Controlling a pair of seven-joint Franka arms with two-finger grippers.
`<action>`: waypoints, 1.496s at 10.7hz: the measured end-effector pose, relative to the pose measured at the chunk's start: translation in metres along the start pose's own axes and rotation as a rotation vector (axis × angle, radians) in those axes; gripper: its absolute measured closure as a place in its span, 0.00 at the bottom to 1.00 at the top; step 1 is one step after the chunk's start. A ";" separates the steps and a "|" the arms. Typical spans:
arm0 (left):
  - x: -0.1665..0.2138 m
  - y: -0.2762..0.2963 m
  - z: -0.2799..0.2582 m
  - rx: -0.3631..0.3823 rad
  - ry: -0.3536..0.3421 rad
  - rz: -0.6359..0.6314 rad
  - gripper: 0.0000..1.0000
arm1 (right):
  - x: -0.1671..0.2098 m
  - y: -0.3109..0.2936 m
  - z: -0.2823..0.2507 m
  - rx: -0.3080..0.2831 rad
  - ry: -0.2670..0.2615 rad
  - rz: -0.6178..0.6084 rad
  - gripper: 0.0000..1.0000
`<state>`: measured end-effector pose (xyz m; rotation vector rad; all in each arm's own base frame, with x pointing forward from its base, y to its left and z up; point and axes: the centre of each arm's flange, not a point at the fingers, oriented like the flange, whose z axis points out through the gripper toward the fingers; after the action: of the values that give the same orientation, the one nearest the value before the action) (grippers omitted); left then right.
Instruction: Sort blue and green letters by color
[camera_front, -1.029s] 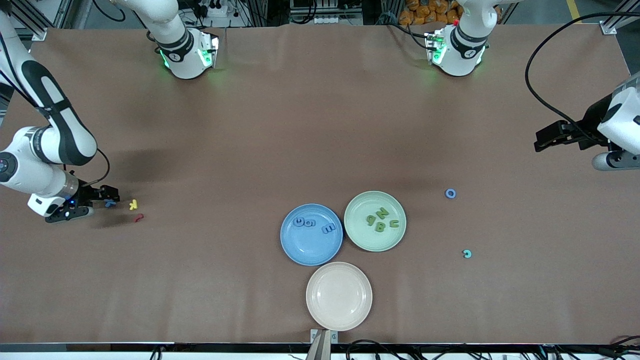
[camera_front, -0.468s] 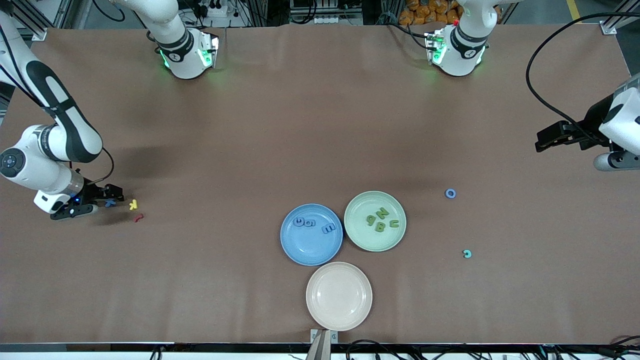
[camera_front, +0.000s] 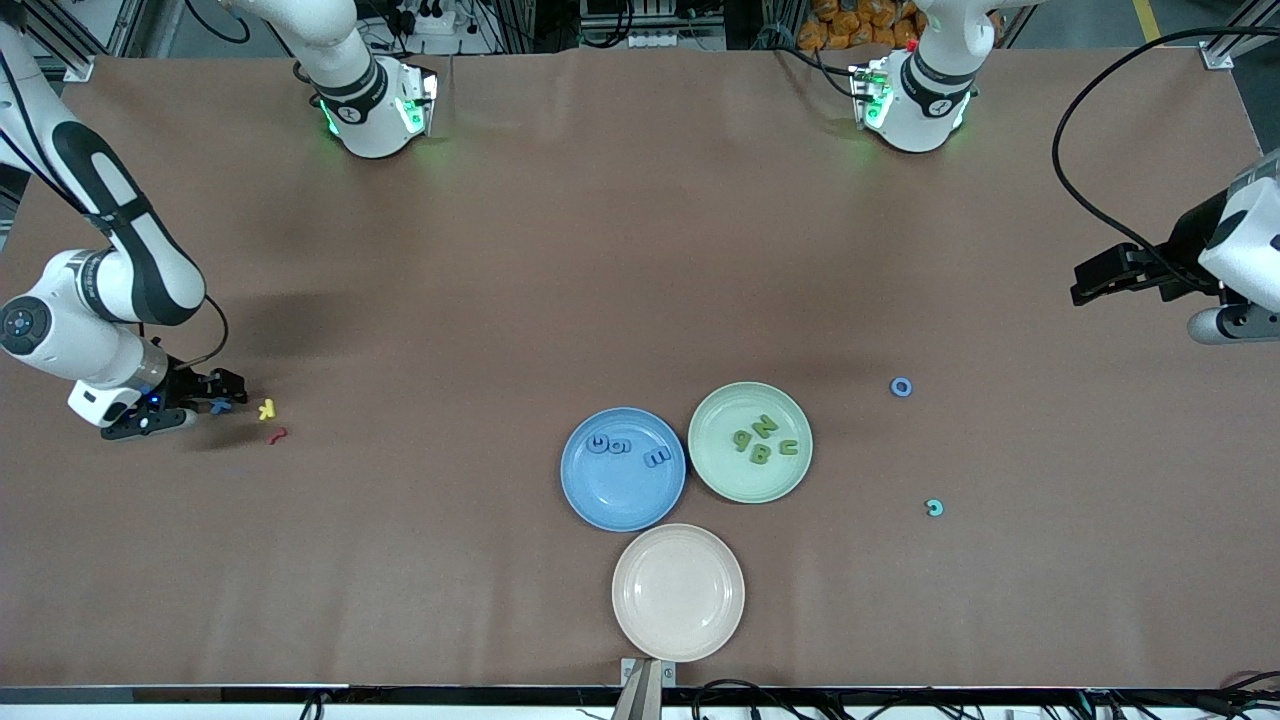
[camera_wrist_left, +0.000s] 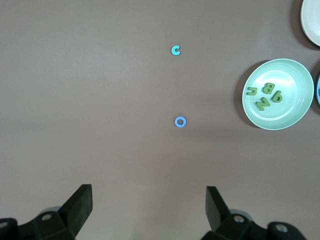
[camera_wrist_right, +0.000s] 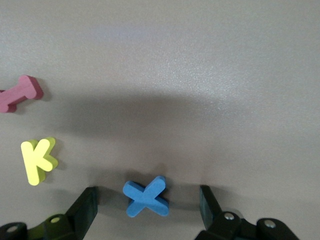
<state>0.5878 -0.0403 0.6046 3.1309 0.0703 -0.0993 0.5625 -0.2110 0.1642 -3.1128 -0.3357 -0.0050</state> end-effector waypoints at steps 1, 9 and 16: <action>0.000 0.000 0.000 0.000 0.000 0.001 0.00 | 0.000 0.000 -0.001 -0.003 0.001 -0.002 0.15; 0.001 -0.001 0.001 0.000 0.000 0.000 0.00 | 0.025 -0.025 -0.024 0.008 -0.062 -0.005 0.66; 0.003 -0.002 0.001 -0.002 0.011 -0.001 0.00 | 0.097 -0.206 -0.089 0.092 -0.063 0.290 0.66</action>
<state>0.5903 -0.0378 0.6038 3.1295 0.0712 -0.0825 0.6133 0.0099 0.2559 -3.0420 0.1140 0.1073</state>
